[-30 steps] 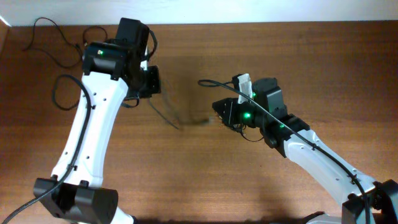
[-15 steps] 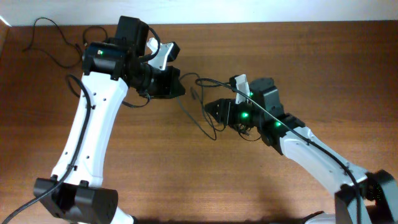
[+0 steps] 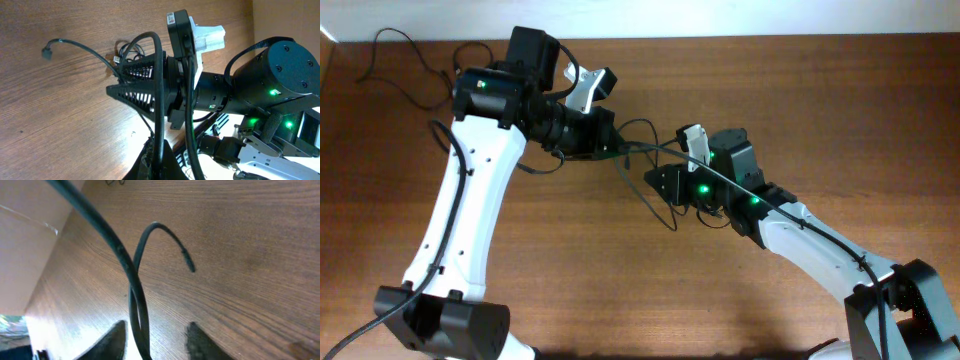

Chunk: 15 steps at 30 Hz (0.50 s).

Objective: Untangle cables

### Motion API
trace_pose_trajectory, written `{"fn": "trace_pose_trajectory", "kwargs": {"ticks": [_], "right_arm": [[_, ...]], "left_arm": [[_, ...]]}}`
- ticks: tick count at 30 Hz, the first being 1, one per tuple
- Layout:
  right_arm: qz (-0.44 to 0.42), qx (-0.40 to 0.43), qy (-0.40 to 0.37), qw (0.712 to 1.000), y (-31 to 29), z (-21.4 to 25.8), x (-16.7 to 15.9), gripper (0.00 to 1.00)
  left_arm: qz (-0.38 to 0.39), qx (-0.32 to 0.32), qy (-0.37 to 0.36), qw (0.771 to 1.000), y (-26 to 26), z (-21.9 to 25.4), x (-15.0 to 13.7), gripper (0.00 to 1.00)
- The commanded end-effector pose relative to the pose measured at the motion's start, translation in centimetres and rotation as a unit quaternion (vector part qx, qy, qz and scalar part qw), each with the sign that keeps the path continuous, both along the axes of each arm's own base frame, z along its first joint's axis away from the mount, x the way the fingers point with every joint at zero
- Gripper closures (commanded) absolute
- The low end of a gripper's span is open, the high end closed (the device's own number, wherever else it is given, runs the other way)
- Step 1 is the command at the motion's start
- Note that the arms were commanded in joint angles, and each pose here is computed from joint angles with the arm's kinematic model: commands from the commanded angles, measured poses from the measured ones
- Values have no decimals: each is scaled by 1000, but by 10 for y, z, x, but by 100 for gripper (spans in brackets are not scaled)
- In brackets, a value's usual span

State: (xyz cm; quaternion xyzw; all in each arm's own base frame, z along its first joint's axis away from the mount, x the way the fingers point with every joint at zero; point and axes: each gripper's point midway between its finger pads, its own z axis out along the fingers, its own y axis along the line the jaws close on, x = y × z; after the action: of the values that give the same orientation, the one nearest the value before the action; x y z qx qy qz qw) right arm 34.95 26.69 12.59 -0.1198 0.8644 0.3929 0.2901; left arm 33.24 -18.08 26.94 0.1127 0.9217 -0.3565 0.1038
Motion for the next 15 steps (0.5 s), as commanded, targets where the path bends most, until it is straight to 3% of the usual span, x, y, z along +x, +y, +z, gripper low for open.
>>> {"fn": "trace_pose_trajectory", "kwargs": {"ticks": [1,3,7,10,15], "right_arm": [[9,-4,-6,1000,3,-1,-1,78],[10,-3,-4,1000,3,-1,-1,88],[10,-3,-3,1000,3,-1,-2,88],[10,-3,-2,1000,3,-1,-2,88],[19,3,0,1000,5,0,-5,87]], "left_arm": [[-6,7,-21,1000,3,6,-2,100],[0,25,-25,999,8,3,0,100],[50,105,-26,993,33,-13,11,100],[158,227,-18,961,80,-28,24,100],[270,327,-26,905,128,-30,33,100]]}}
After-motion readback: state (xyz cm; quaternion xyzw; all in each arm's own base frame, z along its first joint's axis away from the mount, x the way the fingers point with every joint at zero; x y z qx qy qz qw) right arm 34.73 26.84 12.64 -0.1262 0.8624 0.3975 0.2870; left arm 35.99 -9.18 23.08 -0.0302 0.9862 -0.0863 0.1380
